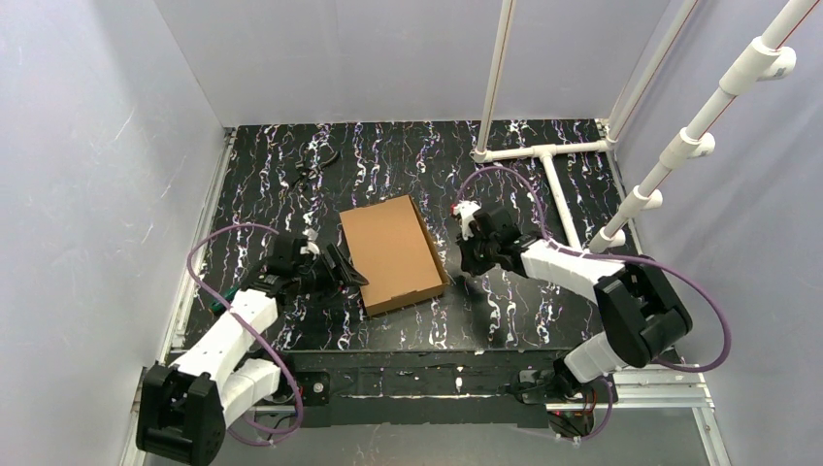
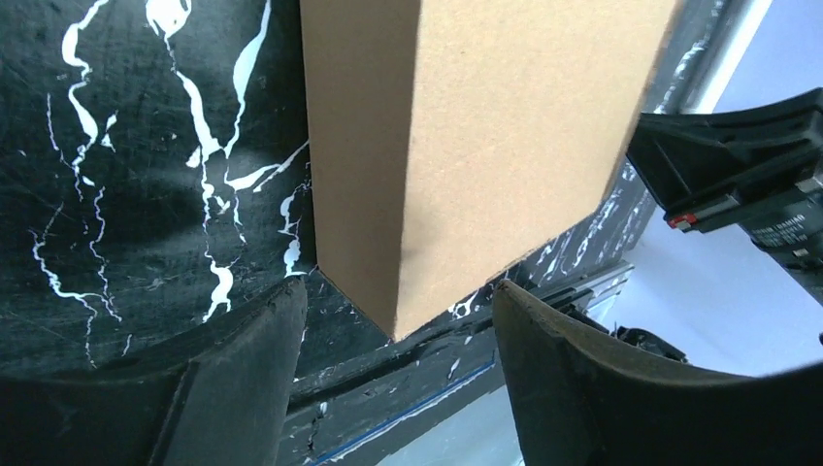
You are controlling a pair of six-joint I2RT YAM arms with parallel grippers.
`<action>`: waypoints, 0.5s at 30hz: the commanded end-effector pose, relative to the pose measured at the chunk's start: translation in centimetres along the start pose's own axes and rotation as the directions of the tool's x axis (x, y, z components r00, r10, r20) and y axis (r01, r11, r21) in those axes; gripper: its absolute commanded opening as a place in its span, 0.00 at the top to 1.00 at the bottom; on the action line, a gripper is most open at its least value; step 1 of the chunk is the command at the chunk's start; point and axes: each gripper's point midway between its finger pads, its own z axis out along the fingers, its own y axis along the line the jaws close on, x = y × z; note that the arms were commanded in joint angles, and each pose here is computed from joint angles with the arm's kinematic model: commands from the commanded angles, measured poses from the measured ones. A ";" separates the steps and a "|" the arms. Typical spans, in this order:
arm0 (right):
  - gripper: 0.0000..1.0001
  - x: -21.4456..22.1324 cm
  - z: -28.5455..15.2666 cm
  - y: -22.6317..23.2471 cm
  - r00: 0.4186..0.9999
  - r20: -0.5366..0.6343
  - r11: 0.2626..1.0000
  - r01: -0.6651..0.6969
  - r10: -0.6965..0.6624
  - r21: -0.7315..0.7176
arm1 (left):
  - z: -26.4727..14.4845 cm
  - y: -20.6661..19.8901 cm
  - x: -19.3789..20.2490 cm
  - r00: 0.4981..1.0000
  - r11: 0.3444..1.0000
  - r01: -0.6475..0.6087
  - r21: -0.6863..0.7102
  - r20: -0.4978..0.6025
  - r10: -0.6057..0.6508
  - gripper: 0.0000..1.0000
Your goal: Fold the paper box
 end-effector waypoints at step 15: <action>0.99 -3.5 1.2 10.6 1.000 0.011 0.970 -0.004 0.007 -0.243 | 5.9 -7.5 2.1 1.000 1.000 0.025 -0.012 -0.019 -0.025 0.51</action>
